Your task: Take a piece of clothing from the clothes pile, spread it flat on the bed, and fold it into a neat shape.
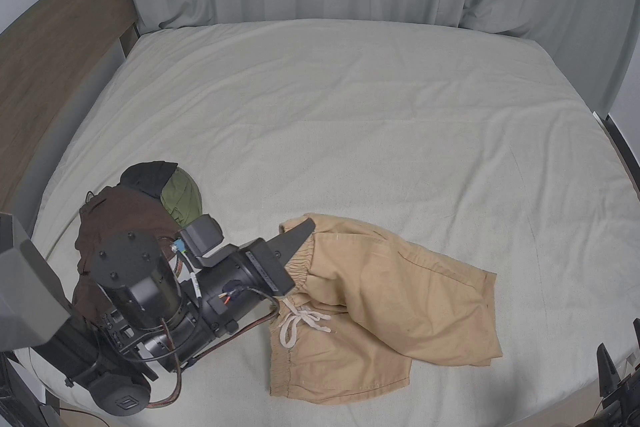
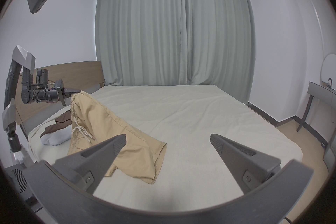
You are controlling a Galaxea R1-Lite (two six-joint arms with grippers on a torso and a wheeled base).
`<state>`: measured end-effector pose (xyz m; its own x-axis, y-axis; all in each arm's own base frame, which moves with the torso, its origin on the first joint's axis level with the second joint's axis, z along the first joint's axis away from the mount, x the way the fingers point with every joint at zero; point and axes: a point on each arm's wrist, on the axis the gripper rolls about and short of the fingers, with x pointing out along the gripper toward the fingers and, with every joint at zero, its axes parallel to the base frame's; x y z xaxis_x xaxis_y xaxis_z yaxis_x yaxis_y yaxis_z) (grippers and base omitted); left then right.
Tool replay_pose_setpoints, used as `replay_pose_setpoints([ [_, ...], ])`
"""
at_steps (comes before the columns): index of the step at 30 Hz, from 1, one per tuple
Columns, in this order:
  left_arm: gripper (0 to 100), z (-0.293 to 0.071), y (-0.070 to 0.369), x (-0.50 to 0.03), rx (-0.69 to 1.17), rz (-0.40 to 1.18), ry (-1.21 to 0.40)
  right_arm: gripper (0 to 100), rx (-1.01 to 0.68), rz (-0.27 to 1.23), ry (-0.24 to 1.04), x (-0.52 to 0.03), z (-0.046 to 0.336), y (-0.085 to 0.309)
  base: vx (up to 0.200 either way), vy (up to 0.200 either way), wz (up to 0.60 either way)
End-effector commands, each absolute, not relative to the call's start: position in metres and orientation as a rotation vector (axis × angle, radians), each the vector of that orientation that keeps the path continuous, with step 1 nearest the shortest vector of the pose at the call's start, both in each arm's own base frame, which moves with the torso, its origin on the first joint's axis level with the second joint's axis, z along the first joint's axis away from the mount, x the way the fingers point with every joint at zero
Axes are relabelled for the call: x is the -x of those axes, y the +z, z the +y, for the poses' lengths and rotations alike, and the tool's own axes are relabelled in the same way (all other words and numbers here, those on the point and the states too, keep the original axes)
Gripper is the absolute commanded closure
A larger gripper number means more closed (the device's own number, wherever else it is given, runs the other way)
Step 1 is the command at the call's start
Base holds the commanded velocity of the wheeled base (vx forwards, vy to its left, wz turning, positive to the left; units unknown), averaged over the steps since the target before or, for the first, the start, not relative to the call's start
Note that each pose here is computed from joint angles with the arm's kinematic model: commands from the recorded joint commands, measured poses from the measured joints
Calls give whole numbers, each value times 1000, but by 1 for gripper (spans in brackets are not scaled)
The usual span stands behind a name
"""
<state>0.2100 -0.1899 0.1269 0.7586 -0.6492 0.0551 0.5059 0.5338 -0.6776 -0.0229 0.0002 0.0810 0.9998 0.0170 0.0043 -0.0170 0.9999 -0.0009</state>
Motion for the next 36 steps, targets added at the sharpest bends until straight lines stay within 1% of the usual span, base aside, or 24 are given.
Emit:
replay_pose_setpoints([
  [1,100,-167,116,-211,667,236,-670,0,2,-3,18,23,0,76,0,0,0],
  [3,100,-163,114,-210,646,239,-673,0,2,-3,18,23,0,76,0,0,0],
  [6,100,-151,108,-213,559,235,-654,0,2,-3,18,23,0,76,0,0,0],
  [16,100,-109,109,-231,326,163,-711,0,3,-3,18,23,0,76,0,0,0],
  [18,100,-106,108,-232,309,161,-720,0,3,-3,18,23,0,76,0,0,0],
  [26,100,-62,100,-243,81,108,-956,0,3,-3,17,23,0,76,0,0,0],
  [29,100,-55,99,-243,62,103,-978,0,3,-3,17,23,0,76,0,0,0],
  [30,100,-45,96,-243,50,103,-1000,0,3,-3,17,23,0,76,0,0,0],
  [33,100,-31,91,-245,51,112,-1018,0,5,-3,17,23,0,76,0,0,0],
  [36,100,-28,88,-245,58,122,-1016,0,5,-3,18,23,0,76,0,0,0],
])
